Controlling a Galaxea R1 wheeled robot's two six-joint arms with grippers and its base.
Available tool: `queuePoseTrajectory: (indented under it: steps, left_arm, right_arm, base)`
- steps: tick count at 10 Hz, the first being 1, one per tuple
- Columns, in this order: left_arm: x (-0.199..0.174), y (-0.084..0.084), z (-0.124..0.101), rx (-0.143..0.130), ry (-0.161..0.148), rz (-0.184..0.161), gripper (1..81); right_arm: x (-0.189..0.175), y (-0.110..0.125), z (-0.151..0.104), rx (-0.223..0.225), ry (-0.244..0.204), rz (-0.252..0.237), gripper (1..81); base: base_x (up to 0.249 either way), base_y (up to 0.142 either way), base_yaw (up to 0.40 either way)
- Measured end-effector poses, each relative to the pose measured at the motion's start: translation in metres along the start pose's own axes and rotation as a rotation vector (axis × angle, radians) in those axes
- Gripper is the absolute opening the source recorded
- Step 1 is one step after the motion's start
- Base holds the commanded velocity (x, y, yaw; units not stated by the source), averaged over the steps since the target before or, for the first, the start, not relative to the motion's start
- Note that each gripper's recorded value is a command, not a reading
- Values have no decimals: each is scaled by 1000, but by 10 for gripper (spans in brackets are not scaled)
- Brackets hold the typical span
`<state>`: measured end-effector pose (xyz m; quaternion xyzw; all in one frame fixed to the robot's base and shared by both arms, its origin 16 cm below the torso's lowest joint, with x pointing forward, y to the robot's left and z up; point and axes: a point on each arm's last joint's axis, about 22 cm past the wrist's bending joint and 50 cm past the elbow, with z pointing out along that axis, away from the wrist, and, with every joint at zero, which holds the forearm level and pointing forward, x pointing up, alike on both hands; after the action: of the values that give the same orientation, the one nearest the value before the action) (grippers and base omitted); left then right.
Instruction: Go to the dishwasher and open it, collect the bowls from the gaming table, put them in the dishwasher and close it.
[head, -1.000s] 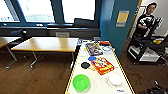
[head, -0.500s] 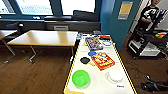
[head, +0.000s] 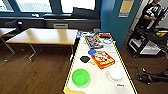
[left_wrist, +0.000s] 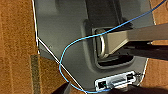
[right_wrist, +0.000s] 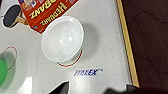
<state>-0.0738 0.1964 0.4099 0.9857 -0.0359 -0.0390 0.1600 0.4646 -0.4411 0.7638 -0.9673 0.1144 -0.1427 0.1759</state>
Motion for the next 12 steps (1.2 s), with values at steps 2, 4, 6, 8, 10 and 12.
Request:
queuePoseTrajectory:
  steps: [2,4,6,8,10,12]
  left_arm:
    - [0,0,0,0,0,-1,811]
    - [0,0,0,0,-2,-1,811]
    - [-1,0,0,0,-2,-1,811]
    - [0,0,0,0,-2,-2,811]
    - [0,0,0,0,-2,-2,811]
    - [0,0,0,0,-2,-2,811]
  right_arm:
    - [16,-10,12,-5,2,37,811]
    - [26,-16,17,19,42,58,811]
    - [37,-20,28,54,103,69,811]
    - [54,-12,36,38,139,86,811]
    - [69,-3,44,12,164,104,811]
    - [77,-16,62,16,169,104,811]
  base:
    - [0,0,0]
    - [0,0,0]
    - [0,0,0]
    - [0,0,0]
    - [0,0,0]
    - [0,0,0]
